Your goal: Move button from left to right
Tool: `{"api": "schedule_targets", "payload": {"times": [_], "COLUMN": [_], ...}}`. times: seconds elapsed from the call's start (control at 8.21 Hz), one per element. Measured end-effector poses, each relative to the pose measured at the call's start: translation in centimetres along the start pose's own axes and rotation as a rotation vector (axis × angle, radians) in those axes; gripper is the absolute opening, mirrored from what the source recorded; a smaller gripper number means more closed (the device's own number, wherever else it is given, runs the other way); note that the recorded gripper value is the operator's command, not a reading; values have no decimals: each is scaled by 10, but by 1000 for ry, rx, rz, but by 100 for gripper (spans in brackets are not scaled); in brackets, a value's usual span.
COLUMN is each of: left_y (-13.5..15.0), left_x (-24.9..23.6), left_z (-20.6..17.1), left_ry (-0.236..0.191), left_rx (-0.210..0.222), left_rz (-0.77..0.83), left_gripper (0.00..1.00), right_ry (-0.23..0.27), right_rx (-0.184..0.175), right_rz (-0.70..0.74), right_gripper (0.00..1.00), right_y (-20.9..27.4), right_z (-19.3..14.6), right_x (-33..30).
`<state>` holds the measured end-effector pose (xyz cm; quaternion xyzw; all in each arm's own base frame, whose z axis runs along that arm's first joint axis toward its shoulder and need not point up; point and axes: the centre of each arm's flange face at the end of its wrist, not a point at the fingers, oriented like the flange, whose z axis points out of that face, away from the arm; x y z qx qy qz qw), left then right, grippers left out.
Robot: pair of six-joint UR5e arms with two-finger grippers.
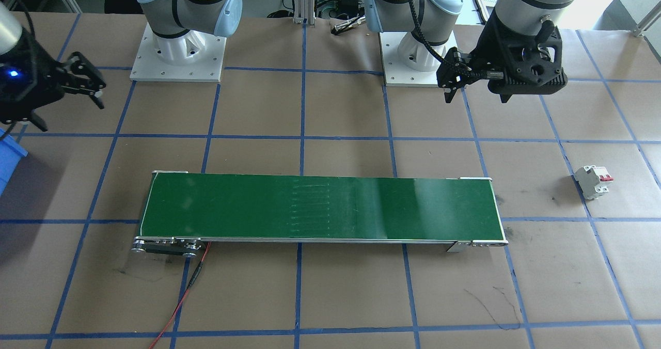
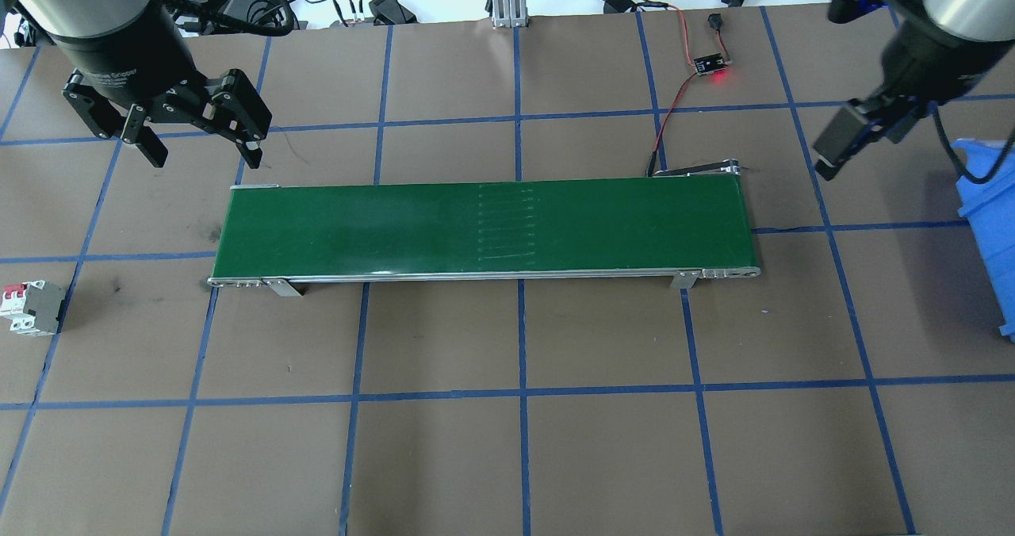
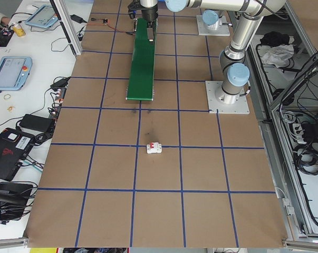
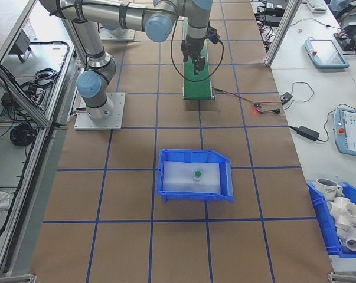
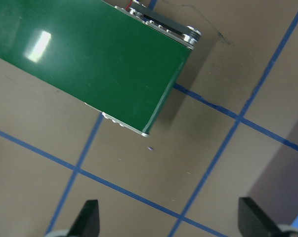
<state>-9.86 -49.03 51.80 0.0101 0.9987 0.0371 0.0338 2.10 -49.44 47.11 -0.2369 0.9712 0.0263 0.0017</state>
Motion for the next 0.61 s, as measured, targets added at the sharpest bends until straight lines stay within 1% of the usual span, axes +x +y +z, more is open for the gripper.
{"api": "schedule_targets", "payload": {"times": [0.24,0.37,0.61], "left_y": [0,0,0], "left_x": [0,0,0], "left_z": [0,0,0], "left_ry": [0,0,1], "left_rx": [1,1,1], "left_rz": [0,0,0], "left_gripper": [100,100,100], "right_ry": [33,40,43], "right_rx": [18,27,33], "right_rz": [103,135,164], "right_gripper": [100,100,100], "right_y": [-38,-46,-50], "right_z": [-11,-14,-16], "right_x": [-94,-120,-139]}}
